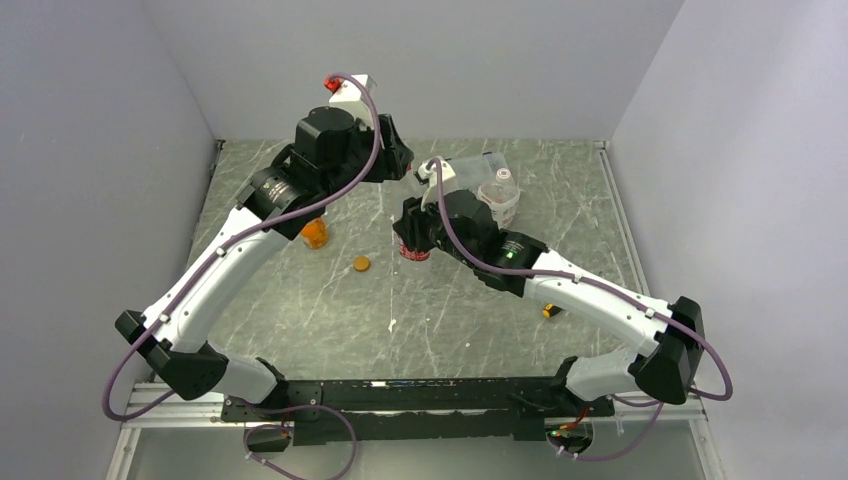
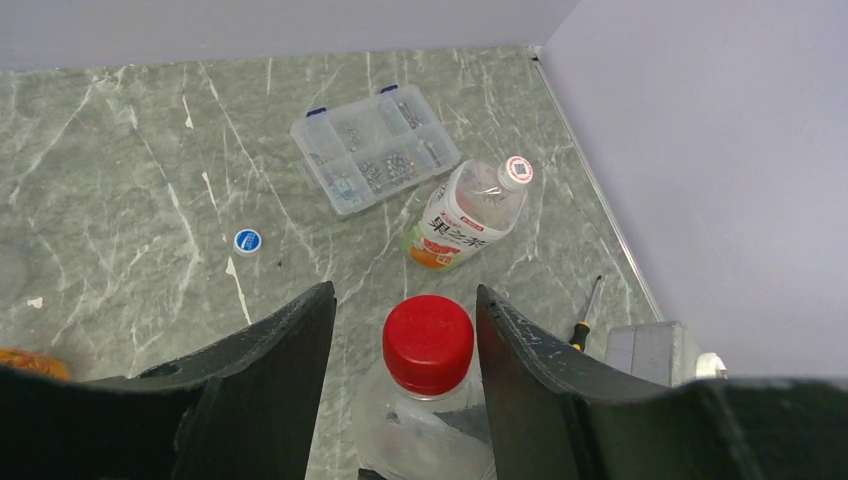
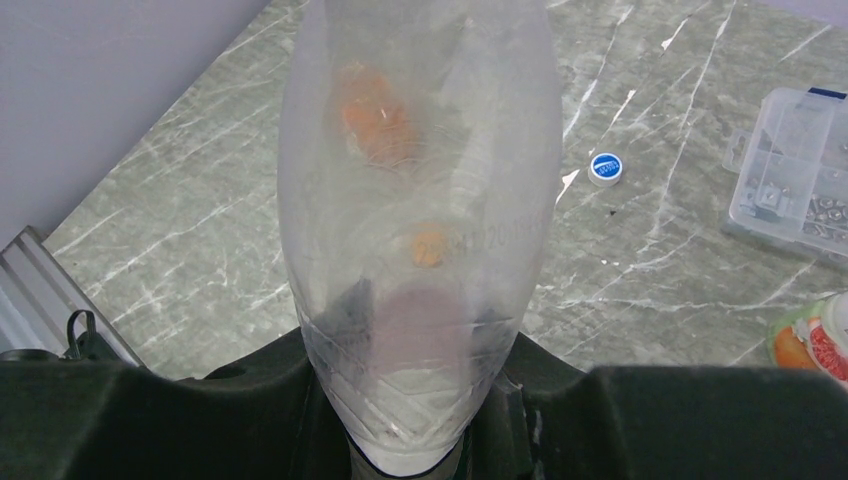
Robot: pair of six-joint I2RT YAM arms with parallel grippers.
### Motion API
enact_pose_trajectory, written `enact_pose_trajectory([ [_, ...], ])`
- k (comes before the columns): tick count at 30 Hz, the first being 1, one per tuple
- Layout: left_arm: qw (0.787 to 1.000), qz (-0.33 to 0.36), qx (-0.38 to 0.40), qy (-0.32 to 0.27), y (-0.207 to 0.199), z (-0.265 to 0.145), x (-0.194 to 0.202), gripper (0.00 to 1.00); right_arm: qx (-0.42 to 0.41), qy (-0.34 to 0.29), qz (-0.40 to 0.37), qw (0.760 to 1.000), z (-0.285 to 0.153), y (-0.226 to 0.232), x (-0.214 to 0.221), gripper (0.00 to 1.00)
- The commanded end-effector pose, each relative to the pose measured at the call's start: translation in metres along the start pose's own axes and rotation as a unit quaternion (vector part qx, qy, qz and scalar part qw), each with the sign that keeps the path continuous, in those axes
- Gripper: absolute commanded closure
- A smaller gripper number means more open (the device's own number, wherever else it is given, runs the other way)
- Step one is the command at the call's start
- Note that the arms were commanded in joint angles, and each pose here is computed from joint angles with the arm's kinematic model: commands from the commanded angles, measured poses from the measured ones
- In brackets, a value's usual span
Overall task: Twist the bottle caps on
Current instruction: Screw the bottle cap onto the plastic bottle.
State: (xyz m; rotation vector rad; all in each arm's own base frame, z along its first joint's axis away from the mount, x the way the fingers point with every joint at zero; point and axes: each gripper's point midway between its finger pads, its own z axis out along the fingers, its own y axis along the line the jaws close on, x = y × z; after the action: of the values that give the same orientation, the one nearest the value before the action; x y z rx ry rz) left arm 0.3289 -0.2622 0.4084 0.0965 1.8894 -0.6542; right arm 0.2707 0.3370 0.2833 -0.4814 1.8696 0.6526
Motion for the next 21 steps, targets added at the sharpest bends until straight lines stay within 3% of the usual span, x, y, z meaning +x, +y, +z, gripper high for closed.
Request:
enact_pose_trajectory([
  [1, 1.0, -0.009, 0.016, -0.006, -0.009, 0.002, -0.003, 0.42, -0.006, -0.046, 0.002, 0.999, -0.006, 0.008, -0.036, 0.82],
  [9, 1.0, -0.008, 0.019, -0.004, -0.009, 0.003, -0.001, 0.54, -0.008, -0.044, -0.001, 0.999, -0.006, 0.009, -0.036, 0.82],
  [15, 0.999, -0.006, 0.035, 0.007, -0.014, -0.002, 0.003, 0.79, -0.03, -0.048, -0.004, 0.998, -0.012, 0.011, -0.041, 0.83],
  [21, 0.993, 0.01, 0.116, 0.005, -0.036, -0.03, 0.001, 0.91, -0.185, -0.072, -0.014, 0.98, -0.04, 0.039, -0.058, 0.83],
])
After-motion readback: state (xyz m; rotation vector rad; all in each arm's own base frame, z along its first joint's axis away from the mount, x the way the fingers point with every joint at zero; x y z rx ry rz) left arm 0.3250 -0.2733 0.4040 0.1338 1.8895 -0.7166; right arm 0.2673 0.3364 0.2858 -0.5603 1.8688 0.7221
